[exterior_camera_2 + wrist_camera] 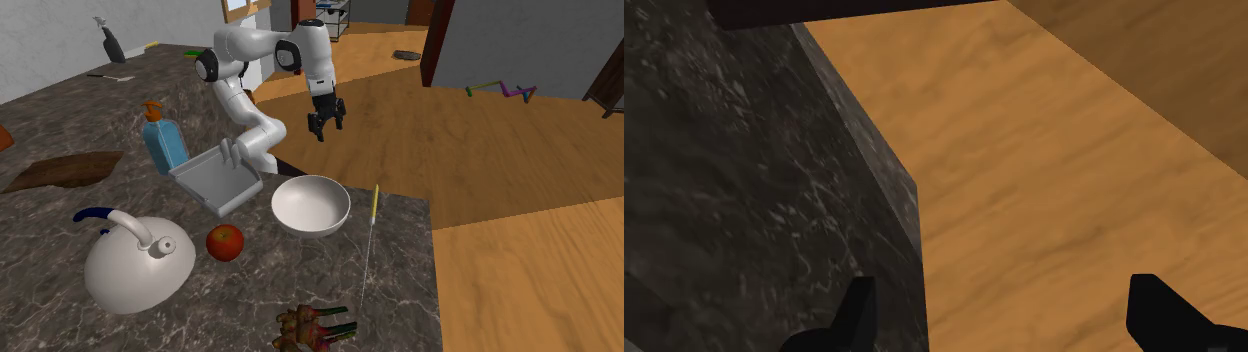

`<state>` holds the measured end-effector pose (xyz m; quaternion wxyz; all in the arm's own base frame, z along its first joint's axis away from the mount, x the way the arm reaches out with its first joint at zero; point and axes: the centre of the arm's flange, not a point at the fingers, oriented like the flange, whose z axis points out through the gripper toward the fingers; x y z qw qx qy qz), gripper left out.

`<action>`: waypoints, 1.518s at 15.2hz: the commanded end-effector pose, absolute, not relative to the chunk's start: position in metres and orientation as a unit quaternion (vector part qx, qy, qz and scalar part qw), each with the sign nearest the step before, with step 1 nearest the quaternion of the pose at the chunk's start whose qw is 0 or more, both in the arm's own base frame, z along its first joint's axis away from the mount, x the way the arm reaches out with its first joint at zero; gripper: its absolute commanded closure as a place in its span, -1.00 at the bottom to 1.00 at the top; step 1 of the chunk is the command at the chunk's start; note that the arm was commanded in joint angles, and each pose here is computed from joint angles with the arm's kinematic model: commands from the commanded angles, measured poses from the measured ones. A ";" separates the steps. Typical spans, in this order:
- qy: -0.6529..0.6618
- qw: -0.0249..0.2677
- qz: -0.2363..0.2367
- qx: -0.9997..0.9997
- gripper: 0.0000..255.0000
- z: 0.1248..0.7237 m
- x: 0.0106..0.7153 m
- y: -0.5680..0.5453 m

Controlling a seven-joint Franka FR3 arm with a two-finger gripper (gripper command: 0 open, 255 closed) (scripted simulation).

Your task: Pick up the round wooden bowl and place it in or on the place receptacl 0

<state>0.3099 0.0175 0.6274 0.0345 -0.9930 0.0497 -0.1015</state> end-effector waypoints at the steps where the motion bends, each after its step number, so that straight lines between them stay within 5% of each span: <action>1: 0.050 0.034 -0.101 -0.993 -1.00 0.627 0.310 0.017; 19: 0.011 -0.061 -0.051 -0.997 -1.00 0.677 0.468 -0.139; 23: 0.010 -0.064 -0.050 -0.997 -1.00 0.663 0.475 -0.146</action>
